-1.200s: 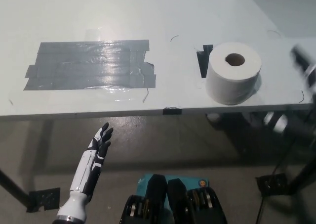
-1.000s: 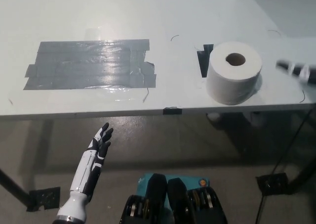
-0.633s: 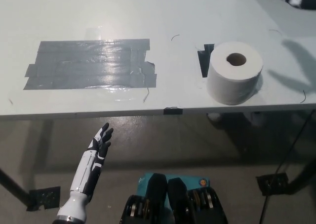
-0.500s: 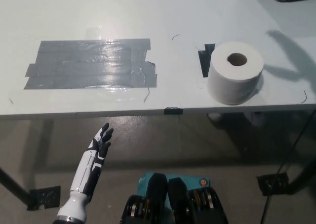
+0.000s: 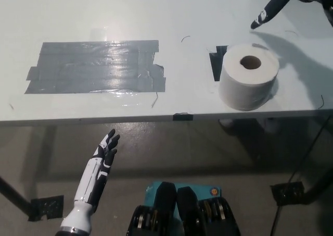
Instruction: A toilet paper roll is kept on the black spot on the desk infront of the robot and the robot inserts its right thumb into the hole in the centre to grab the roll. Then it passes the roll to a person.
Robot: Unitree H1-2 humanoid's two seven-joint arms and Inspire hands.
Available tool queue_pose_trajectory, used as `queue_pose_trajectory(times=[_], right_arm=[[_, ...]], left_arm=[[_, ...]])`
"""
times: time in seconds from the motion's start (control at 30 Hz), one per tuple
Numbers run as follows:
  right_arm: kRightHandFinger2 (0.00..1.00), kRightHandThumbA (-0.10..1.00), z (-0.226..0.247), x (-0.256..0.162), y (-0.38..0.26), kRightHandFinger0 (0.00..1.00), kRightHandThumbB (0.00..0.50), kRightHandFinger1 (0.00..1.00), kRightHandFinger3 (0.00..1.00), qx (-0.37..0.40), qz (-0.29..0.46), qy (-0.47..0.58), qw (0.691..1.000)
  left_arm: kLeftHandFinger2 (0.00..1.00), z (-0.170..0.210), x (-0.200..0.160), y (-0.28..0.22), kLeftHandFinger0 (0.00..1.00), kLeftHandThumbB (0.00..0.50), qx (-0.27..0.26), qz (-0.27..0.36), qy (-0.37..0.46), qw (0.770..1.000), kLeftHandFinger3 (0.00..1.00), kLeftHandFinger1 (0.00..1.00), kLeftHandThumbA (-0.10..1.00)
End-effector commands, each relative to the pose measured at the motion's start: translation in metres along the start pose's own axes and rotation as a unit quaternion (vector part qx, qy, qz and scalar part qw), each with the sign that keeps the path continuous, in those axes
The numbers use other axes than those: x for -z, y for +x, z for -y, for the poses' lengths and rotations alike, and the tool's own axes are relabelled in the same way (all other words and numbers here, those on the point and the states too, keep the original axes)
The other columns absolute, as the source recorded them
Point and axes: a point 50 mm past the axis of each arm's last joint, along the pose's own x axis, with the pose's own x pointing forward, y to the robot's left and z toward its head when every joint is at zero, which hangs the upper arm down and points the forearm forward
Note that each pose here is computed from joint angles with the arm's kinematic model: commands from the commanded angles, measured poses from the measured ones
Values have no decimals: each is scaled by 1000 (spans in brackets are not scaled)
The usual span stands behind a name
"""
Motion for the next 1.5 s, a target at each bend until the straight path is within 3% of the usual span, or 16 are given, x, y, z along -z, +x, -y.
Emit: queue_pose_trajectory(times=[0.0, 0.1, 0.13, 0.17, 0.43, 0.57, 0.63, 0.7, 0.77, 0.87, 1.0, 1.3, 1.47], right_arm=[[1000, 1000, 58, -59, -42, 1000, 427, 1000, 1000, 12, -38, -69, 997], [1000, 1000, 54, -58, -38, 1000, 386, 1000, 1000, 9, -33, -89, 995], [1000, 1000, 50, -57, -35, 1000, 326, 1000, 1000, -4, -27, -86, 996], [1000, 1000, 48, -56, -34, 1000, 316, 1000, 1000, -13, -21, -84, 996], [1000, 1000, 35, -52, -25, 1000, 294, 1000, 1000, -57, -15, -84, 995], [1000, 1000, 30, -50, -21, 1000, 309, 1000, 1000, -63, -29, -98, 993], [1000, 1000, 26, -47, -18, 1000, 266, 1000, 1000, -62, -28, -90, 994], [1000, 1000, 23, -45, -15, 1000, 268, 1000, 1000, -62, -31, -101, 992], [1000, 1000, 20, -42, -13, 1000, 321, 1000, 1000, -62, -53, -106, 991], [1000, 1000, 14, -38, -8, 1000, 309, 1000, 1000, -58, -67, -94, 992], [1000, 1000, 9, -36, -4, 1000, 351, 1000, 1000, -52, -67, -116, 990], [1000, 1000, -4, -24, 6, 1000, 385, 1000, 1000, -37, -83, -103, 991], [1000, 1000, -11, -21, 11, 1000, 380, 1000, 1000, -33, -76, -103, 991]], left_arm=[[1000, -2, -26, 10, 1000, 192, 0, 64, 8, 998, 1000, 1000, 1000], [1000, -2, -27, 10, 1000, 180, -1, 66, 8, 998, 1000, 1000, 1000], [1000, -2, -27, 10, 1000, 179, 0, 66, 8, 998, 1000, 1000, 1000], [1000, -3, -28, 10, 1000, 180, 1, 68, 8, 998, 1000, 1000, 1000], [1000, -4, -31, 16, 1000, 187, 4, 71, 9, 997, 1000, 1000, 1000], [1000, -4, -31, 15, 1000, 184, 2, 73, 13, 997, 1000, 1000, 1000], [1000, -4, -32, 15, 1000, 185, 1, 72, 13, 997, 1000, 1000, 1000], [1000, -4, -32, 15, 1000, 185, 2, 72, 12, 997, 1000, 1000, 1000], [1000, -4, -32, 15, 1000, 181, 3, 72, 11, 997, 1000, 1000, 1000], [1000, -3, -32, 15, 1000, 186, 2, 71, 9, 997, 1000, 1000, 1000], [1000, -3, -33, 15, 1000, 189, 4, 71, 12, 997, 1000, 1000, 1000], [1000, -3, -35, 17, 1000, 184, 4, 75, 12, 997, 1000, 1000, 1000], [1000, -3, -34, 17, 1000, 192, 3, 76, 13, 997, 1000, 1000, 1000]])
